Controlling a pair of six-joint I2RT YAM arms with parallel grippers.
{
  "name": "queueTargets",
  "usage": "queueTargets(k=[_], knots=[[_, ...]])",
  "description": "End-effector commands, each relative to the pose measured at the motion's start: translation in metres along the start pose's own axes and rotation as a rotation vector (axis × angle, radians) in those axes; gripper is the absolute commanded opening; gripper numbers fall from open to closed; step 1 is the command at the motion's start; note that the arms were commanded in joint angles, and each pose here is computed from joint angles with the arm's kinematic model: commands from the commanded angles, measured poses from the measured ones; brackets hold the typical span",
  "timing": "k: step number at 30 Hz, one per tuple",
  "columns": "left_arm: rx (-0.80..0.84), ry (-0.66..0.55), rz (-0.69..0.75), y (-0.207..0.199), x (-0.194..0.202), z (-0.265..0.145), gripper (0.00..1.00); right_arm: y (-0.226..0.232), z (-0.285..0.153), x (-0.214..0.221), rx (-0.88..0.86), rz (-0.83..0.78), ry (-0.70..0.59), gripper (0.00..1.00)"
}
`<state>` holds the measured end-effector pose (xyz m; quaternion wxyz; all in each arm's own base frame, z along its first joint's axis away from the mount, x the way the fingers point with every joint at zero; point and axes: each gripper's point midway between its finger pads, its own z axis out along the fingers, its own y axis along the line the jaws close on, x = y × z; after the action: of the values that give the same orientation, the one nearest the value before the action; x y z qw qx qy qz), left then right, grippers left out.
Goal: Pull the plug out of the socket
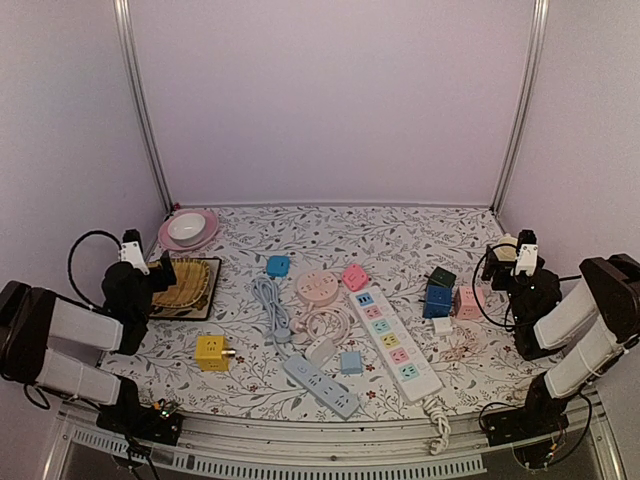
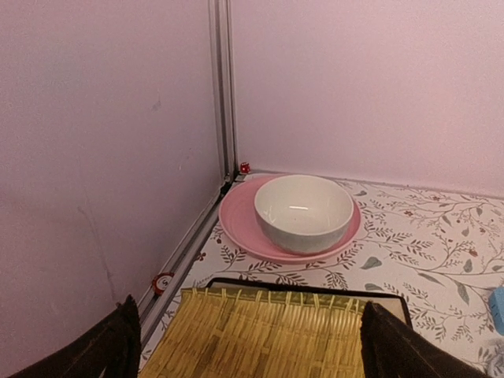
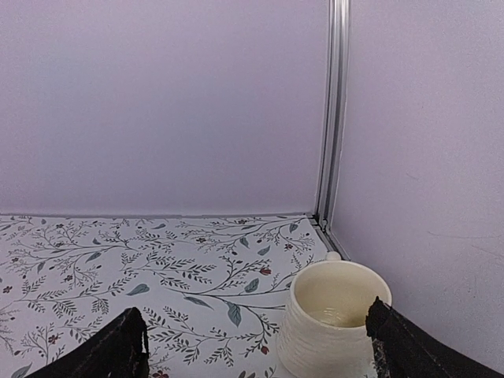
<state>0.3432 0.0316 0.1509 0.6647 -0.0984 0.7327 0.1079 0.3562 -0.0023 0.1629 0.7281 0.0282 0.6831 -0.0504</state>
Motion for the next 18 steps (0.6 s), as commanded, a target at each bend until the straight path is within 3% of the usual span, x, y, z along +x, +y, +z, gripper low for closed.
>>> queueTargets(k=[1, 10, 18], knots=[[0.024, -0.141, 0.01, -0.002, -0.031, 0.002, 0.97, -0.003, 0.002, -0.006, 0.013, 0.004, -0.026, 0.99], [0.06, -0.247, -0.011, 0.0, -0.024, -0.006, 0.97, -0.004, 0.002, -0.006, 0.016, 0.004, -0.025, 0.99], [0.161, -0.119, 0.056, -0.027, -0.01, 0.025, 0.97, -0.004, 0.002, -0.005, 0.017, 0.004, -0.022, 0.99]])
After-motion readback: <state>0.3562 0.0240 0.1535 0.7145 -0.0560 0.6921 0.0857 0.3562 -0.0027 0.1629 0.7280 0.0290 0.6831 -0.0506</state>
